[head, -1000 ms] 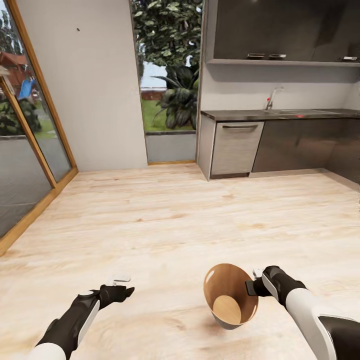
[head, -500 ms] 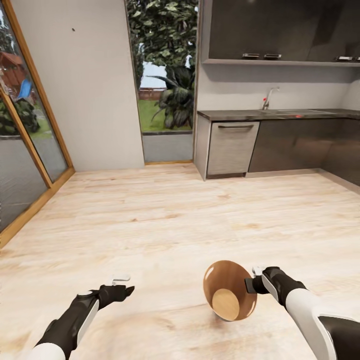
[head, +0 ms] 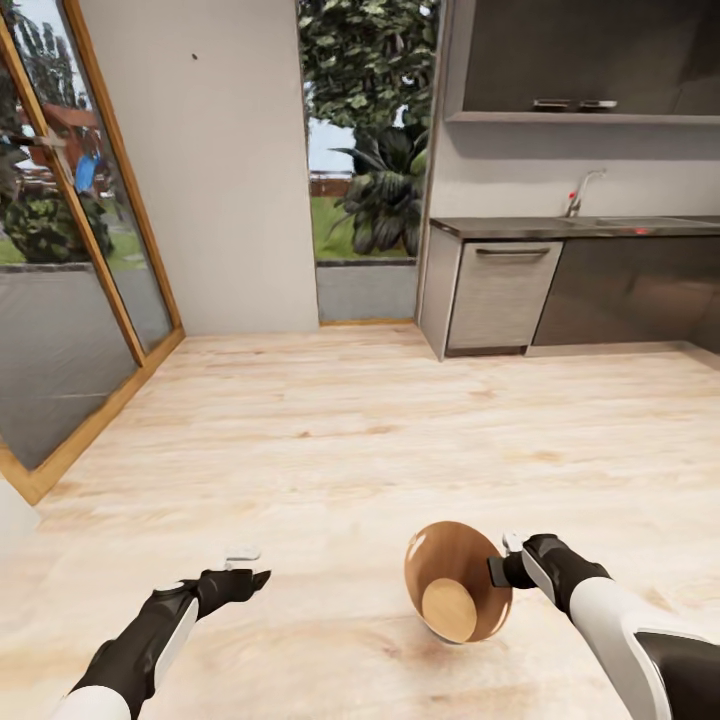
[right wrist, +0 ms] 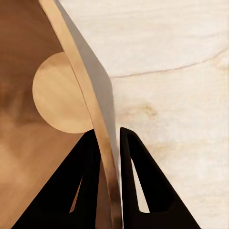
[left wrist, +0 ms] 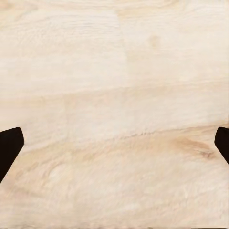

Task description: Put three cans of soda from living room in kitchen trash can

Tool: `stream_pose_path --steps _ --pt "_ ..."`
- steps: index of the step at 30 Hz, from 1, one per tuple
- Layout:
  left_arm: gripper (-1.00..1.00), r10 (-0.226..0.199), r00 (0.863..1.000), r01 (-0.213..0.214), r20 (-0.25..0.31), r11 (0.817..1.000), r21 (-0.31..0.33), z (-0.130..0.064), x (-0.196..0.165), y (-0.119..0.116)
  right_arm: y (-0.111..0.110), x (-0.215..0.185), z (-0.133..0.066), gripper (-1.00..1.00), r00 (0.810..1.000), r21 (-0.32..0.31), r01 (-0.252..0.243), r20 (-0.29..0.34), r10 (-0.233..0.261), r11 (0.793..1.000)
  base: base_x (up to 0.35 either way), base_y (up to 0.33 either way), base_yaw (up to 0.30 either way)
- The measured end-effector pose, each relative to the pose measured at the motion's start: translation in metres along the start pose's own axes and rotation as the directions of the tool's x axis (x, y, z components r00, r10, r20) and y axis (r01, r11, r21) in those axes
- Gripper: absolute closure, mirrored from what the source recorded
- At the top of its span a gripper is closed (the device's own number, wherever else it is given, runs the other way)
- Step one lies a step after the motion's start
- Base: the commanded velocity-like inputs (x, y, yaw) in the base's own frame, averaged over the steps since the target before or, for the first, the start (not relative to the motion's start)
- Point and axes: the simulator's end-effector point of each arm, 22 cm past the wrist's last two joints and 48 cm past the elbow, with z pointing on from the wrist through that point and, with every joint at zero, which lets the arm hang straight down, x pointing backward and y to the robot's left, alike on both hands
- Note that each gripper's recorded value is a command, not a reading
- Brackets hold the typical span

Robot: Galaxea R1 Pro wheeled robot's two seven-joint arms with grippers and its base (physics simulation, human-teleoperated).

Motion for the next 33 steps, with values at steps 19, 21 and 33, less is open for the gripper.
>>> stream_pose_path --steps 19,21,33 --pt "-1.00 -0.002 1.000 0.002 -0.008 1.000 -0.001 0.003 0.005 0.001 0.003 0.005 0.005 1.00 1.000 -0.003 0.002 -0.012 -0.002 1.000 -0.016 0.053 0.219" --pt "-1.00 -0.002 1.000 0.002 -0.009 1.000 -0.001 0.004 0.006 0.001 0.003 0.005 0.006 1.00 1.000 -0.003 0.004 -0.013 -0.004 1.000 0.000 0.001 0.225" --pt "-1.00 -0.002 1.000 0.002 -0.028 1.000 -0.004 -0.004 -0.001 -0.002 0.016 -0.003 -0.004 1.00 0.999 -0.011 0.037 -0.016 -0.037 0.999 0.000 0.000 0.225"
